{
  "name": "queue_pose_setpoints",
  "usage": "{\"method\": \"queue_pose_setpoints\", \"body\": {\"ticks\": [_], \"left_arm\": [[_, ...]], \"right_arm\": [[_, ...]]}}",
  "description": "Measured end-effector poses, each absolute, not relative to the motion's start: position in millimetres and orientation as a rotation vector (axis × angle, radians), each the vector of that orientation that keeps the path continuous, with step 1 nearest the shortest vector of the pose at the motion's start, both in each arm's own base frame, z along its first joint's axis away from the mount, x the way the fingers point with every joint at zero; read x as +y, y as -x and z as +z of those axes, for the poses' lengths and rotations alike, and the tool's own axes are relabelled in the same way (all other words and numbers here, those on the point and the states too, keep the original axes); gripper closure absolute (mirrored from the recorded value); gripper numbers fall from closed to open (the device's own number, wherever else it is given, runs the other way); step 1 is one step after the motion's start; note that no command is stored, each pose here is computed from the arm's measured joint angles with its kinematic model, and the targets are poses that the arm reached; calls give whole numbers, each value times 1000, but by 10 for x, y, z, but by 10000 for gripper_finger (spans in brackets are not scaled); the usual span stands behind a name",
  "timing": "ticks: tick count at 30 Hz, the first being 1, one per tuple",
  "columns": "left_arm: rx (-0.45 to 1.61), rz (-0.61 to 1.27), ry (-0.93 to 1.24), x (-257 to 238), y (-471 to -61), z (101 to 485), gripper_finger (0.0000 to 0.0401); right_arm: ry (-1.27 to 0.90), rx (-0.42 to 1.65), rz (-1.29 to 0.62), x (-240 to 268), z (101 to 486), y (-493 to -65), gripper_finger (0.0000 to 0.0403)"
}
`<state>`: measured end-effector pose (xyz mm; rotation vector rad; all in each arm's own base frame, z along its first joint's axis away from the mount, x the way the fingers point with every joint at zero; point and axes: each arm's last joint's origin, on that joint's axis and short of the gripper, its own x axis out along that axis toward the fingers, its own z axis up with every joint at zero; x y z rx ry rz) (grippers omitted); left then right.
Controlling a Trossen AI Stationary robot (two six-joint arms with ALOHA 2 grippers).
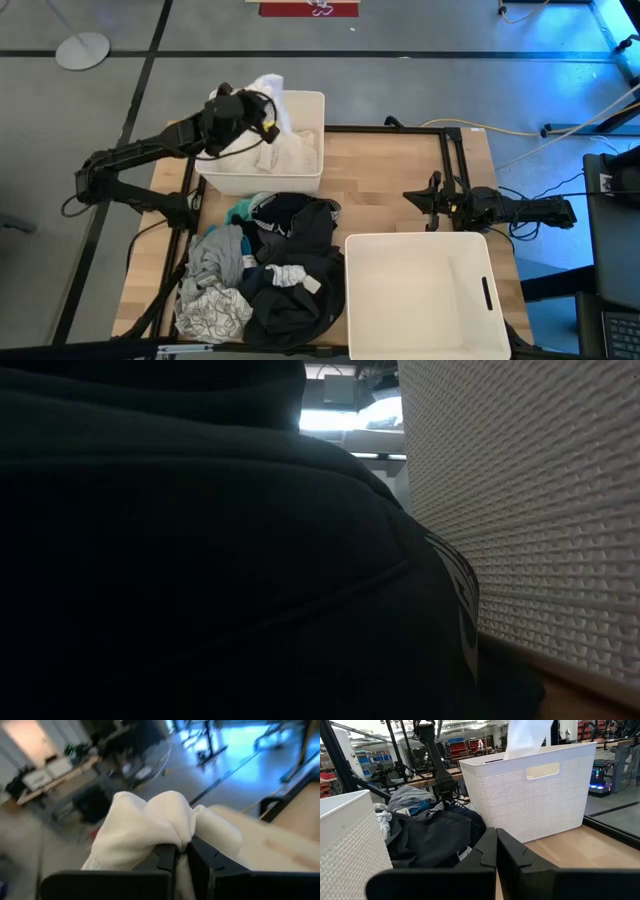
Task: Sort clothes
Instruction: Put the white shirt into the top left laundry bin, then put the striped sock into the top left laundry bin
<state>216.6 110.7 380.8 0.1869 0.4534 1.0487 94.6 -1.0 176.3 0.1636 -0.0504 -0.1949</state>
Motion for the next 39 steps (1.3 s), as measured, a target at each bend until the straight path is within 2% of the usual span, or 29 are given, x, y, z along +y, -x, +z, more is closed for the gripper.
{"method": "queue_pose_setpoints", "body": {"ticks": [8, 16, 20, 31, 35, 39], "left_arm": [[621, 1125, -93, 1259, -2030, 3618, 382], [730, 1100, -43, 1285, -2079, 3452, 376], [753, 1079, -6, 1295, -2110, 3395, 338], [768, 975, 93, 1275, -2097, 3360, 188], [761, 909, 118, 1256, -2101, 3386, 168], [716, 813, 114, 1170, -2151, 3521, 169]], "right_arm": [[-164, -53, -195, -10, 1765, -946, 400], [-165, -54, -195, -10, 1766, -946, 400], [-165, -54, -195, -10, 1765, -946, 400], [-184, -58, -194, -9, 1768, -946, 400], [-184, -58, -194, -10, 1768, -946, 400], [-184, -58, -194, -9, 1768, -946, 400]]}}
